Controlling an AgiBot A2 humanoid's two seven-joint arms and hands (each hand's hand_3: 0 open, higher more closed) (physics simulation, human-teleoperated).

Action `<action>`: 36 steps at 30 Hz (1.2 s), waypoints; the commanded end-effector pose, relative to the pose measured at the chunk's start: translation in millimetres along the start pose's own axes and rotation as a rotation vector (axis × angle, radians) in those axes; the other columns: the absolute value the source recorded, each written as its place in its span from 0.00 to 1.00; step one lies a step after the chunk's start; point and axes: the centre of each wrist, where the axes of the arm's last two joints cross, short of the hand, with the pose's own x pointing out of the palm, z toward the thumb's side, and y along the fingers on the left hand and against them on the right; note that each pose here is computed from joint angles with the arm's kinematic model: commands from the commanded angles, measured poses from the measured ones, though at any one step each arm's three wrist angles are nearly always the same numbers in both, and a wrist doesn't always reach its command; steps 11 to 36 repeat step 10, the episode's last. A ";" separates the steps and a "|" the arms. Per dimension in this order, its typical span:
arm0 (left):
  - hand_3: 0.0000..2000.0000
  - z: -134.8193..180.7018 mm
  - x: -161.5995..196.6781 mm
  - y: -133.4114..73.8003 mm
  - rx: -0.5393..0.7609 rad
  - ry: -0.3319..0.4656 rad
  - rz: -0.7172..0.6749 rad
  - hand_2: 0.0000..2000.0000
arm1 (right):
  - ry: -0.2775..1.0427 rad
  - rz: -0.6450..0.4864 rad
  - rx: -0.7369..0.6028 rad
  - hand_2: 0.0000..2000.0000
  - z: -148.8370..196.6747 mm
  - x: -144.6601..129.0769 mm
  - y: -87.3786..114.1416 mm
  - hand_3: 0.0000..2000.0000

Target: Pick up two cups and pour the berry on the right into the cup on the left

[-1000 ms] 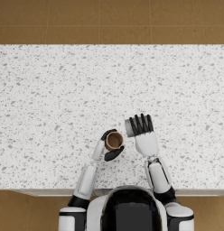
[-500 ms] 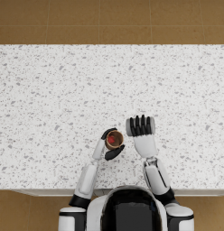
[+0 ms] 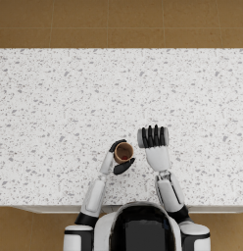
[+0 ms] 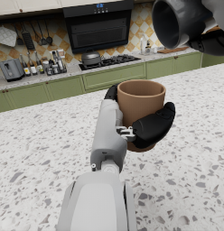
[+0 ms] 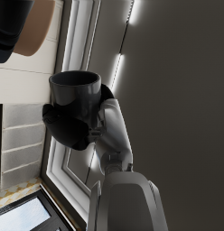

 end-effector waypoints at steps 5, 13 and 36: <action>0.64 0.1 0.0 -0.2 0.000 0.000 0.000 1.00 | 0.000 0.001 0.000 1.00 0.0 0.1 0.1 0.64; 0.64 0.1 -0.1 -0.2 0.000 0.000 0.000 1.00 | 0.000 0.001 0.000 1.00 0.0 0.1 0.2 0.64; 0.64 0.1 -0.1 -0.2 0.000 0.000 0.000 1.00 | 0.000 0.001 0.000 1.00 0.0 0.1 0.2 0.64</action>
